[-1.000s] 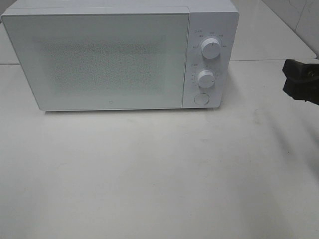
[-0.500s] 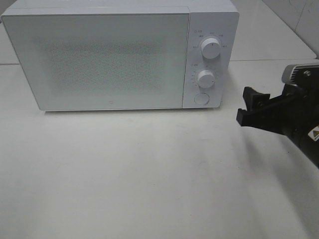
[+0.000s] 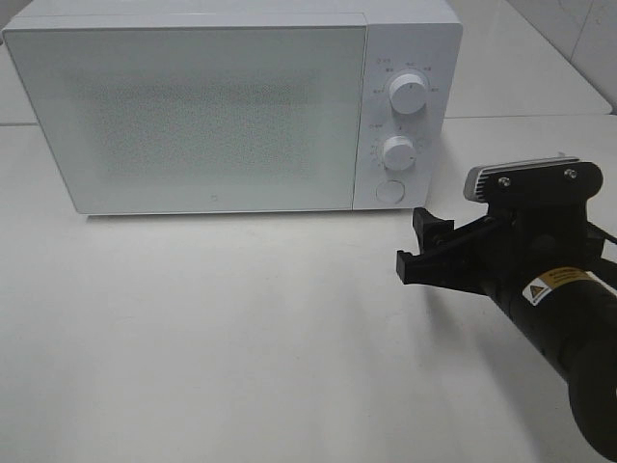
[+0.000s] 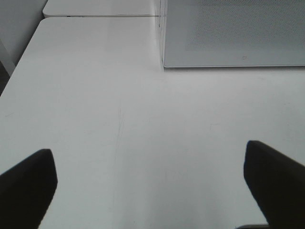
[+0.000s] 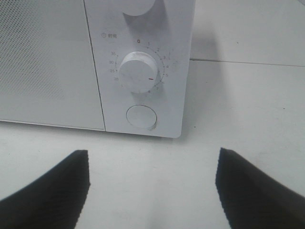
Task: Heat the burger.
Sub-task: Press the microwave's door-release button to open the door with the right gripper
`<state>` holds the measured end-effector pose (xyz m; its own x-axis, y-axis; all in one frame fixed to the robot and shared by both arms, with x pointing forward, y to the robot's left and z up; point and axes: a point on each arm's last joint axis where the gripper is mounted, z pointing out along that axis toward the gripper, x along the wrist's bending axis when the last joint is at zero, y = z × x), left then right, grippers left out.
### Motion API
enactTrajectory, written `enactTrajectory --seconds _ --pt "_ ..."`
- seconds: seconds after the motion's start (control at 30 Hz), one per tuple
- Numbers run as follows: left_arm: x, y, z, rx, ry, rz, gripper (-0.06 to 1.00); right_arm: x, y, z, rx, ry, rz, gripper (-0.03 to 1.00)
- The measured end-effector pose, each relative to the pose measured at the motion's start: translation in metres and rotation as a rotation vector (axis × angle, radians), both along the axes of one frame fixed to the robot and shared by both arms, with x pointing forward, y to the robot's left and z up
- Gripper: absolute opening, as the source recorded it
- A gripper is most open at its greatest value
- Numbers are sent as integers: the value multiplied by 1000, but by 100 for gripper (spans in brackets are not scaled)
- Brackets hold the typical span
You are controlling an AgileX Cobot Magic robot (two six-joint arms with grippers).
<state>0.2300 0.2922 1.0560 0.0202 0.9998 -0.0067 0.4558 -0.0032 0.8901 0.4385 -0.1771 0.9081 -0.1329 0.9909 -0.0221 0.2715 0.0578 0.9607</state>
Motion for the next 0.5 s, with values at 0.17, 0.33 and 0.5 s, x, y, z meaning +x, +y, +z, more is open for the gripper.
enactTrajectory --seconds 0.17,0.33,0.5 --pt "0 0 0 0 0 0 99 0 1 0 16 1 -10 73" --pt "0 0 0 0 0 0 99 0 1 0 154 19 -56 72" --pt "0 0 0 0 0 0 99 0 1 0 433 52 -138 67"
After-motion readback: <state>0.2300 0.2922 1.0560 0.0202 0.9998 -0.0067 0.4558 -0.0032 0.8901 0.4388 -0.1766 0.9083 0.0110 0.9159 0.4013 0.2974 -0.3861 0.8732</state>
